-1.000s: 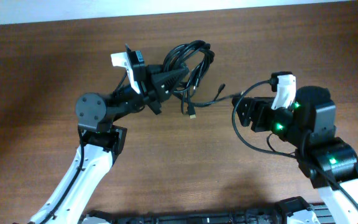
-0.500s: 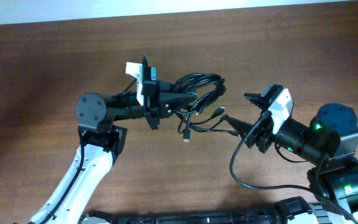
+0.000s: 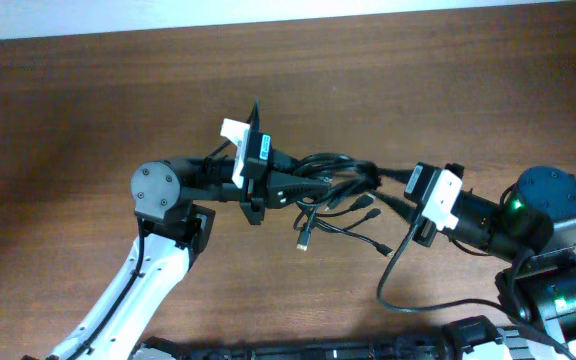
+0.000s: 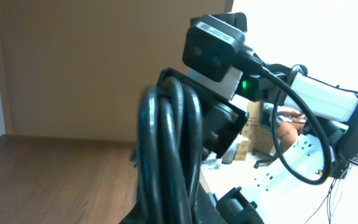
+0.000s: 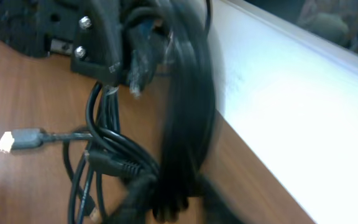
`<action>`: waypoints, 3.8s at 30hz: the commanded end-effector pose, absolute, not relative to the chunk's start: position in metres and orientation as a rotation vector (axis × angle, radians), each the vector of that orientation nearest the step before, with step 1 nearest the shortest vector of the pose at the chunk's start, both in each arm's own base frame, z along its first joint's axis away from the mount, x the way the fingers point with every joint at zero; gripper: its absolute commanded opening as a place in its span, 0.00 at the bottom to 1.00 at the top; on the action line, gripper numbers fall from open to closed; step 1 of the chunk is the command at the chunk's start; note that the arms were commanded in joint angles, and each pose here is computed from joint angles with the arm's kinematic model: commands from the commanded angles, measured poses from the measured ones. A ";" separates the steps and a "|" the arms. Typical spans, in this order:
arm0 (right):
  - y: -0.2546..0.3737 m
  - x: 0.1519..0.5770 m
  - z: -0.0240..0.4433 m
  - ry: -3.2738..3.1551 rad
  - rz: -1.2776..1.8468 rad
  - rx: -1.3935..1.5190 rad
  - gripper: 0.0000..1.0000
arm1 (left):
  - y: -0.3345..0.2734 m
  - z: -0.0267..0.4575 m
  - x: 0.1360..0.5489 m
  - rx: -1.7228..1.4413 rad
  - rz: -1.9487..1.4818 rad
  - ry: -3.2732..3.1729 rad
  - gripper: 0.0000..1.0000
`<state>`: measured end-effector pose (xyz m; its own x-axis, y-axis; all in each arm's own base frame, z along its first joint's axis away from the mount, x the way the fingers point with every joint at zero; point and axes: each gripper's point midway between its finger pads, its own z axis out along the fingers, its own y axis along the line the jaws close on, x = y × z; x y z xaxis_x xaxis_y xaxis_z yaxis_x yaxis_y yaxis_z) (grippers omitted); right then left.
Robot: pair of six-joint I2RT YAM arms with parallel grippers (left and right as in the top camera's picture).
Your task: Untangle cables
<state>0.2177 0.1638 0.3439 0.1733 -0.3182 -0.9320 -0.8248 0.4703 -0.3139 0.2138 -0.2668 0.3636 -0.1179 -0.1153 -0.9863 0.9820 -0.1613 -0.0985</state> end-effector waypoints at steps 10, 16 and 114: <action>0.165 0.210 0.339 1.426 0.521 -1.107 0.04 | -0.251 0.381 0.256 0.945 -1.357 1.172 0.00; 0.147 0.232 0.334 1.507 0.363 -1.021 0.04 | -0.243 0.354 0.281 0.817 -1.401 1.384 0.00; 0.098 0.248 0.421 1.345 0.101 -0.615 0.78 | -0.292 0.342 0.158 1.509 -1.409 0.808 0.00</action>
<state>0.2434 0.1097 0.4223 0.2868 -0.2656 -0.9204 -0.4637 0.8023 -0.3760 0.1543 -0.2941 0.3382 0.1057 -0.0948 -0.9899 0.9044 -0.4047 0.1353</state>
